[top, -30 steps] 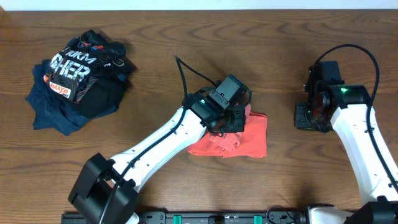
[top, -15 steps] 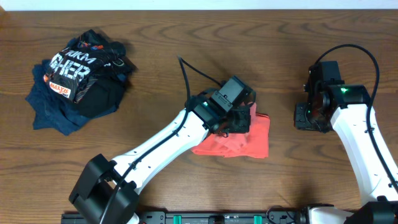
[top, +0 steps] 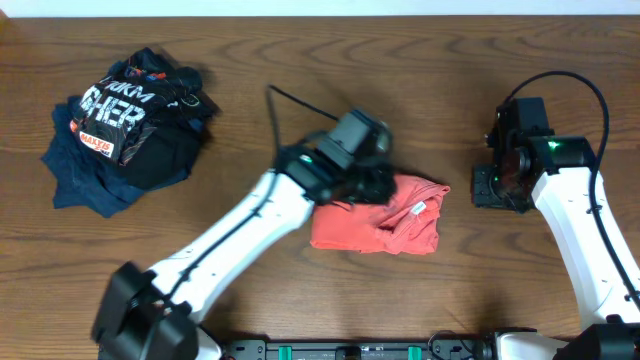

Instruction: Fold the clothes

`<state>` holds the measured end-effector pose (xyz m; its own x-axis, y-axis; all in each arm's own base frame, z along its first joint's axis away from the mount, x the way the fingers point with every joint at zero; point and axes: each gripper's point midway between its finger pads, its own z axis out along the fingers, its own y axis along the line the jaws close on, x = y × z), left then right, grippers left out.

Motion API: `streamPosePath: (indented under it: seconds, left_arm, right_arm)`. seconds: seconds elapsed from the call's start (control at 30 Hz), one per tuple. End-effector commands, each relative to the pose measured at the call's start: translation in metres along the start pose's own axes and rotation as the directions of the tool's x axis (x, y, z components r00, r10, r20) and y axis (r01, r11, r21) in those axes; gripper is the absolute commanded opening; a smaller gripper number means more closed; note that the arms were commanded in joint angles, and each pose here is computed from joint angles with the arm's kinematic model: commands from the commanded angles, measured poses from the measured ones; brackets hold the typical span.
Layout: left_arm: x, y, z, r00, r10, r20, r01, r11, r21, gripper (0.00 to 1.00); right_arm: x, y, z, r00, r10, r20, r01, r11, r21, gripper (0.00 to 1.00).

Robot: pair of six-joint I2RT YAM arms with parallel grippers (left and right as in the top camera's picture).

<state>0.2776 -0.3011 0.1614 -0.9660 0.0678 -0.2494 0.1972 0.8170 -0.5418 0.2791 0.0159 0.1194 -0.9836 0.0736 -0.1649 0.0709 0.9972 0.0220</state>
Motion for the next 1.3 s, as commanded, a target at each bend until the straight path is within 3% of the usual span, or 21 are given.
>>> streamPosePath:
  seconds: [0.0,0.07,0.17,0.37,0.63,0.83,0.97,1.07,1.27]
  left_arm:
    - [-0.033,0.041,-0.031,0.992,-0.023,0.125,0.039,0.991,-0.127,0.38]
    - [-0.039,0.068,-0.035,0.987,-0.063,0.147,0.092,0.976,-0.199,0.38]
    - [-0.043,0.094,-0.031,0.987,-0.084,0.138,0.115,0.964,-0.239,0.38]
    - [-0.045,0.132,-0.007,0.983,-0.161,0.093,0.182,0.938,-0.294,0.38]
    - [-0.030,0.149,0.037,0.980,-0.200,-0.013,0.185,0.929,-0.321,0.38]
    - [-0.017,0.161,0.053,0.971,-0.230,-0.068,0.192,0.916,-0.353,0.38]
    - [-0.014,0.163,0.054,0.969,-0.236,-0.078,0.194,0.913,-0.358,0.38]
    - [-0.014,0.162,0.054,0.968,-0.237,-0.081,0.194,0.914,-0.355,0.38]
    - [-0.017,0.151,0.052,0.981,-0.164,-0.106,0.126,0.945,-0.301,0.38]
  right_arm:
    - [0.001,0.067,-0.015,0.971,-0.226,0.076,0.238,0.892,-0.384,0.35]
    - [-0.001,0.098,-0.032,0.956,-0.252,0.148,0.291,0.783,-0.550,0.36]
    - [-0.002,0.124,-0.046,0.943,-0.265,0.203,0.332,0.692,-0.641,0.37]
    - [0.012,0.150,-0.035,0.922,-0.349,0.166,0.369,0.663,-0.652,0.40]
    - [0.043,0.171,0.008,0.896,-0.443,-0.027,0.312,0.672,-0.671,0.41]
    - [0.069,0.121,0.043,0.855,-0.432,-0.288,0.271,0.844,-0.464,0.39]
    - [0.073,0.049,0.053,0.867,-0.232,-0.442,0.225,0.972,-0.068,0.39]
    - [0.066,0.001,0.049,0.901,-0.028,-0.433,0.132,0.968,0.212,0.39]
    - [0.062,-0.014,0.050,0.905,0.064,-0.420,0.036,0.974,0.225,0.36]
